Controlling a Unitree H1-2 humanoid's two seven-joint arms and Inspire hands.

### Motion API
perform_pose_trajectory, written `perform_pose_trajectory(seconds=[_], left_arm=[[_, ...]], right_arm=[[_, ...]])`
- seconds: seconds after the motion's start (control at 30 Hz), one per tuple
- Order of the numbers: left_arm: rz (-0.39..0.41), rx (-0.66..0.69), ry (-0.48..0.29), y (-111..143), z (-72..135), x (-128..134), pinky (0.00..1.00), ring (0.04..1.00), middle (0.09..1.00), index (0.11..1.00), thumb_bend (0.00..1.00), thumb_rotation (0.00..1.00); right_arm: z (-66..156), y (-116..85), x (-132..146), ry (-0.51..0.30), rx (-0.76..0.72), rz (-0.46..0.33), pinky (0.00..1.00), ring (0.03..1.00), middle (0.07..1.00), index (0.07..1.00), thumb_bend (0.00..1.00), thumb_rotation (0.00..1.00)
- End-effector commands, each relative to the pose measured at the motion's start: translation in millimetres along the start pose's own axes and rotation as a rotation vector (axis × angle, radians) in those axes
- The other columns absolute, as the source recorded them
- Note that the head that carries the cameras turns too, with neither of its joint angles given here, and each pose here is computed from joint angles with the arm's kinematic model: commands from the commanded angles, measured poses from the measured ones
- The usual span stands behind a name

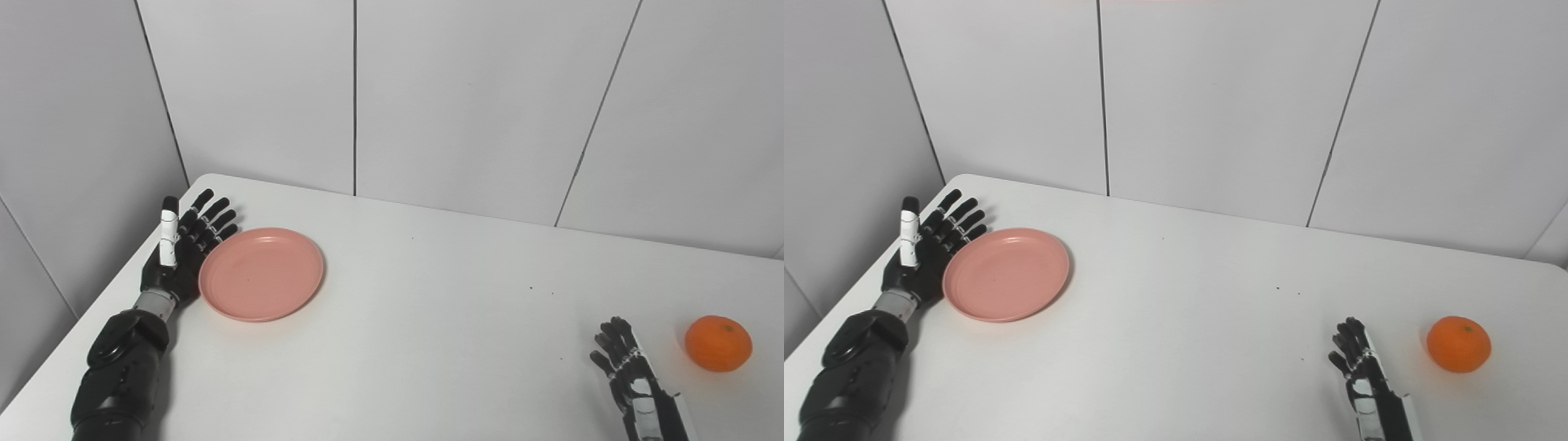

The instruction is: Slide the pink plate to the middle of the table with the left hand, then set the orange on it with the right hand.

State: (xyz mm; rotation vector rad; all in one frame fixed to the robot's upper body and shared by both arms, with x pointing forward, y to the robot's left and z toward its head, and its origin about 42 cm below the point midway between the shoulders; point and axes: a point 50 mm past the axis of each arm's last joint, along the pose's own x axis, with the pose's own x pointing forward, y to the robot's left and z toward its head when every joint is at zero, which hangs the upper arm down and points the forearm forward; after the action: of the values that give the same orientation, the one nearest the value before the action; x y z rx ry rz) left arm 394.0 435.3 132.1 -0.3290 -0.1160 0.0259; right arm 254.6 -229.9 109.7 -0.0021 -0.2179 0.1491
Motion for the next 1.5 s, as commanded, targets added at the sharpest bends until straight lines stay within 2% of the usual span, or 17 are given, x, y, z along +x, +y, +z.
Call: perform_pose_trajectory(seconds=[0.0, 0.13, 0.2, 0.37, 0.53, 0.67, 0.8, 1.13, 1.47], left_arm=[[-0.028, 0.010, -0.031, -8.6, 9.6, 7.5, 0.93, 0.925, 0.928, 0.942, 0.92, 0.90], [-0.024, -0.003, -0.014, -9.8, 4.0, 6.7, 0.98, 0.946, 0.939, 0.941, 0.91, 0.92], [-0.027, 0.005, -0.007, -8.9, 1.8, 6.5, 0.96, 0.944, 0.930, 0.920, 0.92, 0.92], [-0.013, 0.003, 0.014, -14.9, -3.5, 5.0, 0.97, 0.942, 0.929, 0.977, 0.95, 0.92], [-0.005, -0.017, 0.021, -22.6, -10.5, 3.6, 0.93, 0.923, 0.903, 0.947, 0.91, 0.94], [-0.023, -0.036, 0.032, -29.1, -16.7, 4.2, 0.92, 0.917, 0.901, 0.949, 0.88, 0.96], [-0.043, -0.050, 0.041, -33.7, -21.3, 4.6, 0.89, 0.903, 0.898, 0.938, 0.90, 0.92], [-0.072, -0.043, 0.070, -59.6, -27.4, -0.6, 0.85, 0.874, 0.889, 0.931, 0.90, 0.94], [-0.090, -0.059, 0.108, -77.0, -34.7, -11.6, 0.87, 0.861, 0.862, 0.920, 0.92, 0.94]], right_arm=[[-44.0, 16.2, -33.6, 0.164, 0.064, -0.016, 0.91, 0.938, 0.943, 0.947, 0.79, 0.98], [-43.5, 16.7, -33.8, 0.164, 0.067, -0.018, 0.90, 0.932, 0.939, 0.943, 0.82, 0.97], [-43.3, 16.9, -33.9, 0.163, 0.068, -0.017, 0.90, 0.928, 0.937, 0.943, 0.83, 0.97], [-42.6, 17.3, -33.8, 0.166, 0.061, -0.013, 0.90, 0.930, 0.938, 0.945, 0.83, 0.97], [-42.4, 17.2, -33.6, 0.168, 0.058, -0.011, 0.90, 0.930, 0.940, 0.947, 0.83, 0.97], [-41.7, 18.0, -33.7, 0.164, 0.056, -0.009, 0.90, 0.932, 0.943, 0.952, 0.82, 0.97], [-40.9, 19.2, -33.6, 0.163, 0.058, -0.007, 0.90, 0.931, 0.942, 0.948, 0.82, 0.97], [-40.2, 21.4, -33.2, 0.157, 0.054, -0.003, 0.89, 0.921, 0.937, 0.946, 0.83, 0.96], [-38.8, 23.1, -32.6, 0.156, 0.047, -0.001, 0.88, 0.914, 0.931, 0.943, 0.83, 0.96]])
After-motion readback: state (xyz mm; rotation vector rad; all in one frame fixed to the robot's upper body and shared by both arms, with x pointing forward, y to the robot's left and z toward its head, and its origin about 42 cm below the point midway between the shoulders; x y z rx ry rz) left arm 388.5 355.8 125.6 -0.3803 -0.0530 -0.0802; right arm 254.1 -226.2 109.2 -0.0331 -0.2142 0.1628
